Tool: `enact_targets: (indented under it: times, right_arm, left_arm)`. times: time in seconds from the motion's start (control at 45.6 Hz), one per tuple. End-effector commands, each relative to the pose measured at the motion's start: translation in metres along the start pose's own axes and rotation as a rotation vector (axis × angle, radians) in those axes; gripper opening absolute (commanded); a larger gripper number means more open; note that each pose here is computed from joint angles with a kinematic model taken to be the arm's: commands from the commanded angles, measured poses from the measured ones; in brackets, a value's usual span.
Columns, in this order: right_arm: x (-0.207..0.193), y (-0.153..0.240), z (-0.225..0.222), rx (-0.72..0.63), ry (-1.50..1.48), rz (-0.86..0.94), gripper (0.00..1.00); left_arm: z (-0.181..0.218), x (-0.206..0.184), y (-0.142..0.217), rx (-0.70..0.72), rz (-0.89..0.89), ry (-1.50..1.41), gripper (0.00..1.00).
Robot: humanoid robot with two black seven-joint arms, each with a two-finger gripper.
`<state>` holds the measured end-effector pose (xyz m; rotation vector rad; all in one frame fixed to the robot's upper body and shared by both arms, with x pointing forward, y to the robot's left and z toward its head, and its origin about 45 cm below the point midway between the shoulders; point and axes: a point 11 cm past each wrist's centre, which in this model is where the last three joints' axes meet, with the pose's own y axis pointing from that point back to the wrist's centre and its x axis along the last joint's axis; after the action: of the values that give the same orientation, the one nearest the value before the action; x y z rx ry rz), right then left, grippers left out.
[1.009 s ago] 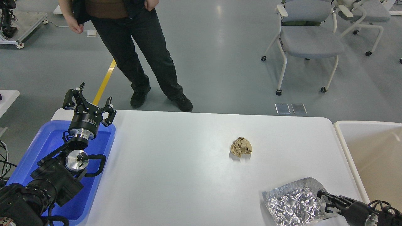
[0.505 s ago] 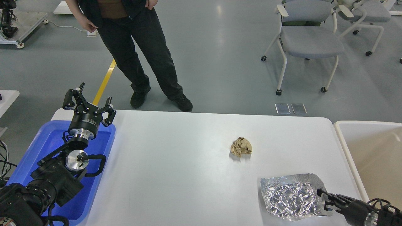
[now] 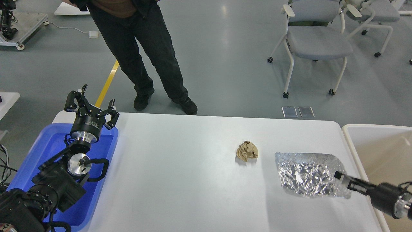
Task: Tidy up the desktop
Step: 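Lift the silver foil with the right gripper toward the white bin, then lower the foil into the white bin and open the right gripper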
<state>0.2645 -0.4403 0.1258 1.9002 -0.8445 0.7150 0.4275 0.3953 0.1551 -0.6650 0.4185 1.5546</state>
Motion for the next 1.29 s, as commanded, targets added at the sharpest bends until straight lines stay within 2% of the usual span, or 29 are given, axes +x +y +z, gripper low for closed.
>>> enact_targets:
  times: [0.0,0.351,0.505,0.68,0.943,1.272]
  right_arm:
    - [0.067,0.02,0.005,-0.014,-0.05,0.052,0.0]
    - [0.151,0.057,0.026,-0.076,-0.302,0.207,0.0]
    - [0.174,0.066,0.055,-0.168,-0.441,0.34,0.0]
    - [0.181,0.071,0.085,-0.311,-0.637,0.481,0.0]
    - [0.13,0.054,0.134,-0.581,-0.989,0.62,0.0]
    - [0.079,0.053,0.168,-0.837,-1.161,0.797,0.0]
  left_arm:
    - [0.0,0.0,0.0,0.0,0.0,0.0,1.0]
    - [0.0,0.0,0.0,0.0,0.001,-0.001,1.0]
    - [0.0,0.0,0.0,0.0,0.0,0.0,1.0]
    - [0.0,0.0,0.0,0.0,0.001,-0.001,1.0]
    - [0.0,0.001,0.001,0.001,0.002,-0.001,1.0]
    - [0.0,0.001,0.001,0.001,0.004,-0.002,1.0]
